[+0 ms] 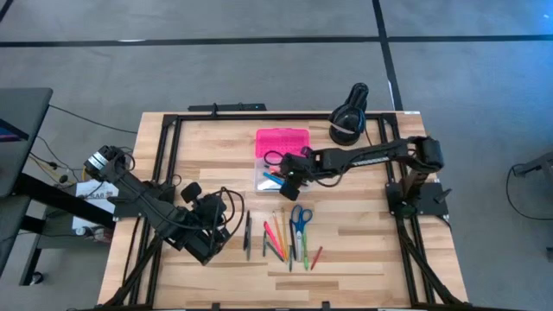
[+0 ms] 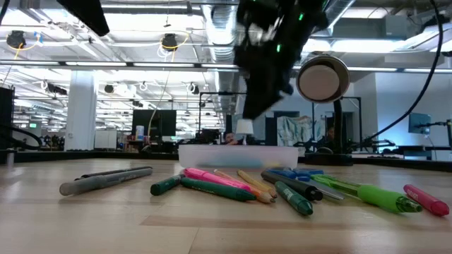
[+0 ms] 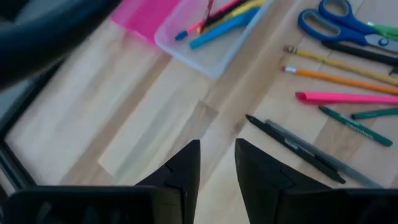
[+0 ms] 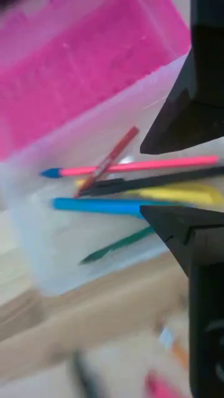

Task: Pick & place school supplies into a supply box
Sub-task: Put the black pen into the pink supply box

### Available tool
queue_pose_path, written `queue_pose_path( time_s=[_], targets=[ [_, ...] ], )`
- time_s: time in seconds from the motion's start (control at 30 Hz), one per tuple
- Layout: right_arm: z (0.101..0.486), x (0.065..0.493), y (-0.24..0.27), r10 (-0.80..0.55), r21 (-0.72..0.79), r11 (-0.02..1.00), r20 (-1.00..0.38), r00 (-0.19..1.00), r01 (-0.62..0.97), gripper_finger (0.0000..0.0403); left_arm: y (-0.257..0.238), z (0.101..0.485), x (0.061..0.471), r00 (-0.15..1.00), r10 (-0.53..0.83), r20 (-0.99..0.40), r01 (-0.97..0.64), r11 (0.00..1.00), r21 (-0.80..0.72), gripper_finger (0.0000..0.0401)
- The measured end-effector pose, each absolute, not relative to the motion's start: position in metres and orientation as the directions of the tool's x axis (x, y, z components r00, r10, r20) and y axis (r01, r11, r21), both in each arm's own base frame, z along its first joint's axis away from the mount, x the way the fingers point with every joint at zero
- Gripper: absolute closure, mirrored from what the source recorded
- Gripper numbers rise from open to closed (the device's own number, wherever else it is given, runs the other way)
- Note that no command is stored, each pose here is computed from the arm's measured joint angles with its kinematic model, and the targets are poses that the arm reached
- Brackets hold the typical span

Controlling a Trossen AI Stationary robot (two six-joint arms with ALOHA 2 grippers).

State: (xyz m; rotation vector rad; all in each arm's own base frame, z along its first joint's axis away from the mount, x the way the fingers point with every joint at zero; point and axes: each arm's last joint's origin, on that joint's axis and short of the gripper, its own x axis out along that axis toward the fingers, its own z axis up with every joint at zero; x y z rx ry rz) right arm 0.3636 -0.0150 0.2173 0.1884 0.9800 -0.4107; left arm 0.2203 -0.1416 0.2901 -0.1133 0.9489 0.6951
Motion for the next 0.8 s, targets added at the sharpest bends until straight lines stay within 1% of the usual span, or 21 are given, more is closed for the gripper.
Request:
queue_pose_path(
  time_s=[0.13,0.23,0.33,0.47,0.67,0.8],
  targets=[
    [0.251,0.349,0.005,-0.226,0.077,0.884,-0.794,0.565,0.461,0.0271,-0.139,0.289,0.225,0.368,0.460,-0.808,-0.617,0.771,0.158,0.0305],
    [0.269,0.333,0.022,-0.223,0.122,0.863,-0.778,0.587,0.490,0.0279,-0.139,0.290,0.232,0.404,0.433,-0.806,-0.631,0.769,0.096,0.0305],
    [0.282,0.318,0.042,-0.235,0.136,0.848,-0.770,0.593,0.513,0.0285,-0.139,0.291,0.241,0.457,0.400,-0.795,-0.623,0.781,0.035,0.0305],
    [0.290,0.299,0.072,-0.244,0.140,0.837,-0.769,0.590,0.529,0.0286,-0.141,0.290,0.254,0.507,0.344,-0.791,-0.580,0.814,-0.017,0.0305],
    [0.289,0.274,0.120,-0.253,0.153,0.827,-0.759,0.600,0.542,0.0285,-0.153,0.276,0.276,0.521,0.191,-0.832,-0.463,0.882,-0.087,0.0305],
    [0.288,0.257,0.146,-0.260,0.178,0.811,-0.743,0.617,0.557,0.0285,-0.162,0.265,0.288,0.525,0.107,-0.845,-0.394,0.910,-0.129,0.0305]
  ],
)
